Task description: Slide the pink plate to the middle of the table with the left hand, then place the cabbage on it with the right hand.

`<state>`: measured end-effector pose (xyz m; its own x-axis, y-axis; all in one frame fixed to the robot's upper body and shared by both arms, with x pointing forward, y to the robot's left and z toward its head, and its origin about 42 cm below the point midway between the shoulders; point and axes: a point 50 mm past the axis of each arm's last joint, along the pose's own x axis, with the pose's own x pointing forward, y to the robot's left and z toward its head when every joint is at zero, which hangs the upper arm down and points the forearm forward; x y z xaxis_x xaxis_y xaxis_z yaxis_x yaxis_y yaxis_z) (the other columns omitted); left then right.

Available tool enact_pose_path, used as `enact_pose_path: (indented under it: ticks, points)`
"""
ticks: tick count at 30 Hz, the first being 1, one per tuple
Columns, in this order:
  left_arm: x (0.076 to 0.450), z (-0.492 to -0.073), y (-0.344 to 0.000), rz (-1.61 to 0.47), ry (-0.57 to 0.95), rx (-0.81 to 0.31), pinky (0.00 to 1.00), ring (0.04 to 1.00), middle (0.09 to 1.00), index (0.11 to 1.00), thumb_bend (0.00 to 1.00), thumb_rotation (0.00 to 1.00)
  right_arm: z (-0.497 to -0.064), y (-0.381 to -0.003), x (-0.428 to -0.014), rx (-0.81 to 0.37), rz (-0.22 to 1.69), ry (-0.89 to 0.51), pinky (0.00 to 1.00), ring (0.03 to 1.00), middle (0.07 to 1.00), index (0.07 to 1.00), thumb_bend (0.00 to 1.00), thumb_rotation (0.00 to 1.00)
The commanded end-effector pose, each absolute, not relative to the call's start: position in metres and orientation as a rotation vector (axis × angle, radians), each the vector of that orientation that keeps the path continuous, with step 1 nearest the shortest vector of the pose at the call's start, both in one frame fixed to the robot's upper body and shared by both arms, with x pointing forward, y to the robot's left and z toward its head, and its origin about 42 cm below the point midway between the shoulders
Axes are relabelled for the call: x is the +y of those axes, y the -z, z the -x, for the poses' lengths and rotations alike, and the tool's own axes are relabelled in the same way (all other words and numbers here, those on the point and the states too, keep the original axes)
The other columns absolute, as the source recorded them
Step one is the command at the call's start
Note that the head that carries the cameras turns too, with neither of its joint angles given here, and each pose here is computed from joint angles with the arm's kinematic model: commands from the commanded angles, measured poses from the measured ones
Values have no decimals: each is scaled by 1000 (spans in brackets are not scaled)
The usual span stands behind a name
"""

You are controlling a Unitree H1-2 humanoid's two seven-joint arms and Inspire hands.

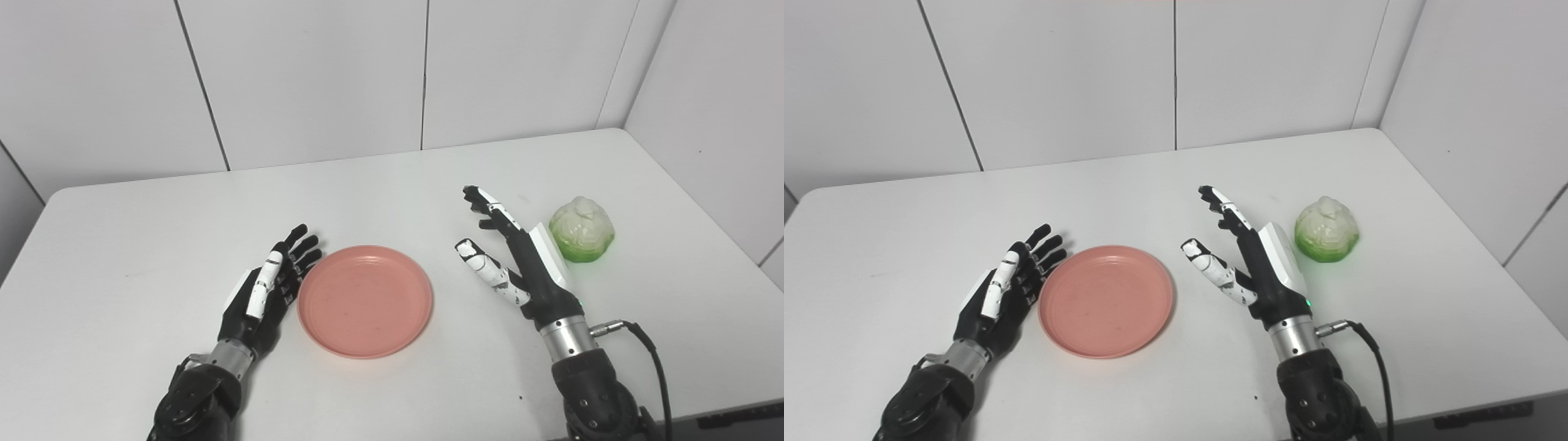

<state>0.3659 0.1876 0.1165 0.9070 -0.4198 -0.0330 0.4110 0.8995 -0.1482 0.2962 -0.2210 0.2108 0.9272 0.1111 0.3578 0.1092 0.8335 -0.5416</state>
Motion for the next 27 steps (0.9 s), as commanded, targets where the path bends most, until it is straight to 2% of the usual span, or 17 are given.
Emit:
enact_pose_path:
  ticks: [1,4,8,9,11,15,21,27]
  points:
    - [199,-365,-102,114,412,124,921,918,928,918,461,1000,-301,-236,-223,-460,640,68,791,853,877,878,687,1000]
    - [206,-366,-96,121,407,134,914,912,920,911,461,1000,-305,-245,-229,-468,703,122,771,851,886,885,757,999]
    - [214,-369,-88,126,406,138,911,908,915,907,456,1000,-310,-253,-238,-483,730,166,785,864,903,905,830,924]
    - [215,-370,-87,127,406,136,908,907,915,908,461,1000,-311,-254,-242,-488,740,178,780,861,905,908,867,863]
    - [218,-371,-85,131,409,133,901,902,912,907,464,998,-313,-258,-251,-492,751,208,784,867,911,915,907,805]
    - [223,-373,-81,146,410,140,896,896,905,900,475,975,-318,-264,-271,-470,822,265,778,879,924,921,975,723]
    - [230,-375,-77,142,410,141,905,904,912,905,490,987,-324,-266,-291,-427,894,357,790,890,934,924,1000,672]
    - [236,-377,-75,145,413,140,896,902,911,904,482,991,-325,-268,-308,-374,935,434,790,912,972,972,1000,658]
